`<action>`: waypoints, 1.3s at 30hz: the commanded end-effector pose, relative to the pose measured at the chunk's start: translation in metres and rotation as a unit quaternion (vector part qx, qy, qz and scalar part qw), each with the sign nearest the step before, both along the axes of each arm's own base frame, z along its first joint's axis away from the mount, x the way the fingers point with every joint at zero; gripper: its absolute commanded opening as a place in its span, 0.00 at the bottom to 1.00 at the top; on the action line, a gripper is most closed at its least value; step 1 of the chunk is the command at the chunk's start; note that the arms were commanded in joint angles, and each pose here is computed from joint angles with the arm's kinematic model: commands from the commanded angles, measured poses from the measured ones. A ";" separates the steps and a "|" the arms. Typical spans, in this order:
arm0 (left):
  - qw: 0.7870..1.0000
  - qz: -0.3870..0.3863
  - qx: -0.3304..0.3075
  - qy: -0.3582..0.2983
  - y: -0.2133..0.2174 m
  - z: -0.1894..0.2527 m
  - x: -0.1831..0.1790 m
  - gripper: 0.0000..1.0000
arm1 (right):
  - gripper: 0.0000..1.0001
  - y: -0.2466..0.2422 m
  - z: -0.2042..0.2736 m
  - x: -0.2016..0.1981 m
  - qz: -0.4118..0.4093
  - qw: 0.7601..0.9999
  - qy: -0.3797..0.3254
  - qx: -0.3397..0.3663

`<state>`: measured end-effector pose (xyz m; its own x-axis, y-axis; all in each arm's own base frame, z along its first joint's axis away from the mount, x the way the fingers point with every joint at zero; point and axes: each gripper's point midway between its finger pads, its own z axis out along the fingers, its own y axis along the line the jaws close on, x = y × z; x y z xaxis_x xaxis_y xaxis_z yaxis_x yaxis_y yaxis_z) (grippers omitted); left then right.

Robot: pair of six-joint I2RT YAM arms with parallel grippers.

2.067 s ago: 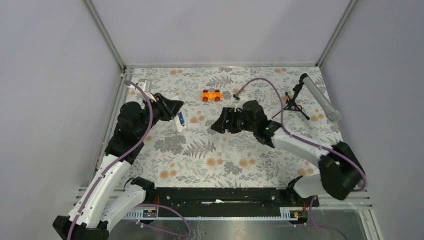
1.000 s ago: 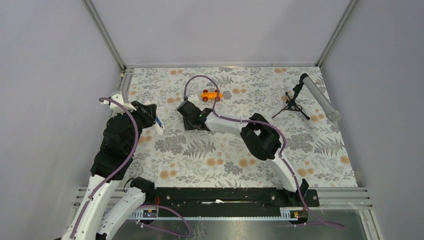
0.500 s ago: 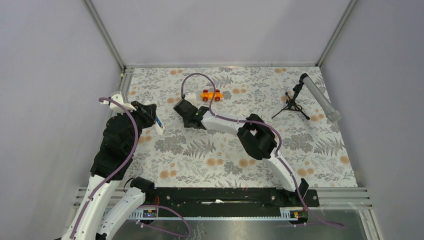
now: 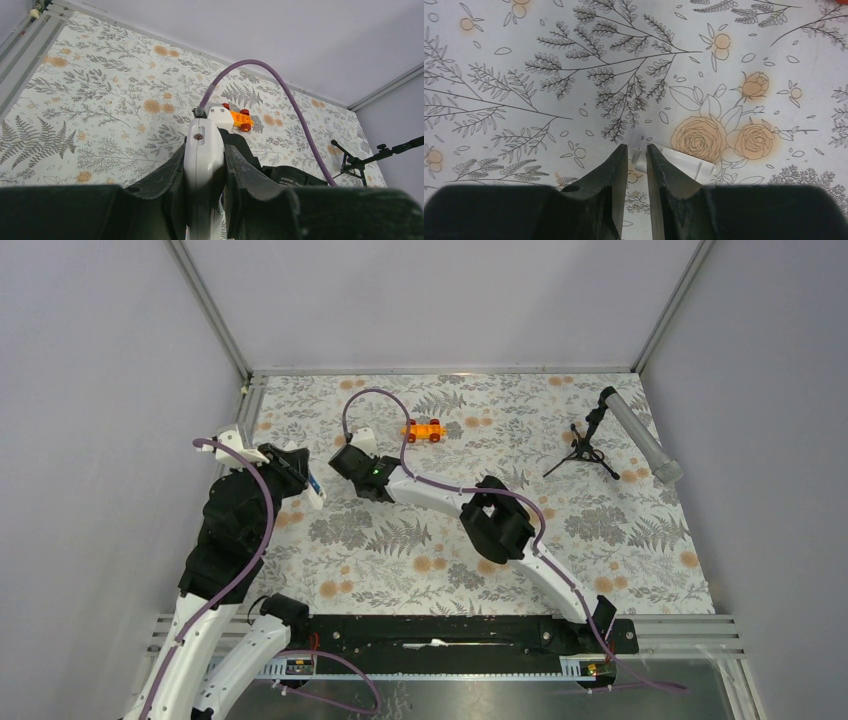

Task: Load the batteries into the remote control
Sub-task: Adjust the battery cover at the center of the board.

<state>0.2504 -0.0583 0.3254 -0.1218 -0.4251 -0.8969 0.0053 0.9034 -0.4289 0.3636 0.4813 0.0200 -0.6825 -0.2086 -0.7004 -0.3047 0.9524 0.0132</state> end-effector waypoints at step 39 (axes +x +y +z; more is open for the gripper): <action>0.998 -0.049 -0.040 -0.016 -0.023 0.006 0.005 0.00 | 0.00 -0.052 0.104 -0.091 0.135 0.911 0.206 0.331</action>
